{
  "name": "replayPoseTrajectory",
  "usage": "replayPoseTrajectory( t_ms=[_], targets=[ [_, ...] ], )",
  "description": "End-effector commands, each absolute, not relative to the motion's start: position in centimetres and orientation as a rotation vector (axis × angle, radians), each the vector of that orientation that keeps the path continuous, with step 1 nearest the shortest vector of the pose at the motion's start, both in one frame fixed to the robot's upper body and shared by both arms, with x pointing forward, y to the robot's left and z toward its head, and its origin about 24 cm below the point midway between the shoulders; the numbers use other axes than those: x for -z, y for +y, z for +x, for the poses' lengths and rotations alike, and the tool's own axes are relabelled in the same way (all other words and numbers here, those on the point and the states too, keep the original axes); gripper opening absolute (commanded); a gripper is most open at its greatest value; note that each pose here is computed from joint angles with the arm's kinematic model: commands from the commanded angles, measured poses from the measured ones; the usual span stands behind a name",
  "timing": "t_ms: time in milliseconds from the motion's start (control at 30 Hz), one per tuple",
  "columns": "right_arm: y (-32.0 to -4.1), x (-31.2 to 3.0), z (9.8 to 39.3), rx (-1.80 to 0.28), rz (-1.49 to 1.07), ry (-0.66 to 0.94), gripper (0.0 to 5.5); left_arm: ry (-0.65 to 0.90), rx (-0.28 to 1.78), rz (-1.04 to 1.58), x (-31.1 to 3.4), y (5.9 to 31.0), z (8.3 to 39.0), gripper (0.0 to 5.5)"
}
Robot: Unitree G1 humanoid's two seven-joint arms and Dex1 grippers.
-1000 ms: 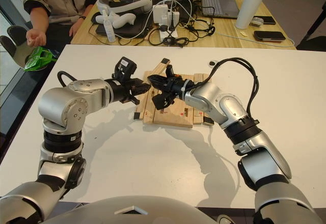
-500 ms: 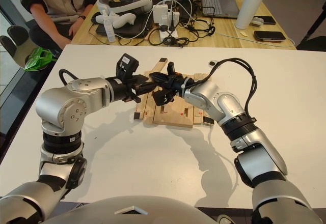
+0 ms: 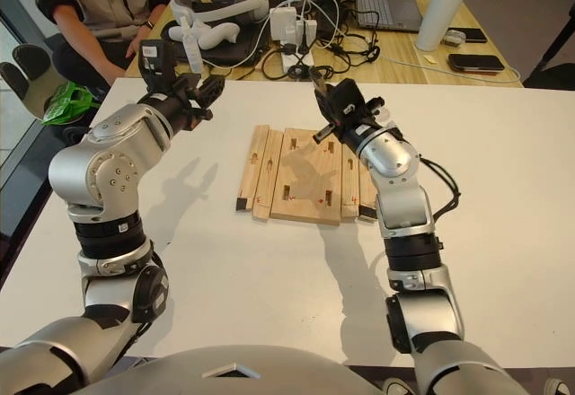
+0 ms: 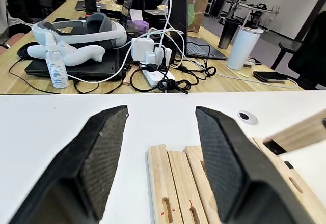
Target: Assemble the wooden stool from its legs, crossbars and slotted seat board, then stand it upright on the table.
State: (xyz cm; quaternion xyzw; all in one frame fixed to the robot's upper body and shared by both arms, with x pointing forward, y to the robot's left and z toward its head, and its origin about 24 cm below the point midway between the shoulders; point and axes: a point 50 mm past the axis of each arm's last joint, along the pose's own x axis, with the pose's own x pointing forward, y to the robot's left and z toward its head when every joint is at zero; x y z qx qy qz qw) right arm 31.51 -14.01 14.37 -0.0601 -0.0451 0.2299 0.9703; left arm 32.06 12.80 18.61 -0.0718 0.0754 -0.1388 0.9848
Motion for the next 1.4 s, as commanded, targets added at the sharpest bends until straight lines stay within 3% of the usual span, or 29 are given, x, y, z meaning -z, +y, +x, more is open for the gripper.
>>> replayPoseTrajectory(
  t_ms=[33,200,500,833,1167,1300,1400],
  targets=[
    [-14.2,-13.8,29.6,-0.327,0.141,-0.020,0.40,0.168,0.141,-0.189,-16.3,13.0,31.9,2.47],
    [-13.8,-13.5,28.4,-0.254,0.106,-0.012,0.40,0.140,0.096,-0.179,-14.9,12.6,31.1,2.47],
    [-10.5,-14.0,25.0,-0.804,0.134,0.032,0.40,-0.035,0.097,-0.099,-17.6,13.0,33.0,2.47],
    [-8.3,-14.7,25.8,-0.908,0.119,-0.002,0.40,0.006,0.289,-0.141,-17.6,7.9,32.0,2.47],
    [-7.3,-14.6,26.8,-0.889,0.106,-0.011,0.40,-0.005,0.339,-0.127,-18.4,7.1,31.6,2.47],
    [-8.1,-15.0,27.1,-0.841,0.098,-0.028,0.40,-0.007,0.280,-0.110,-18.4,8.6,32.1,2.47],
    [-10.8,-14.5,28.0,-0.587,0.036,-0.015,0.40,-0.032,0.173,-0.118,-18.8,11.3,32.7,2.47]
  ],
)
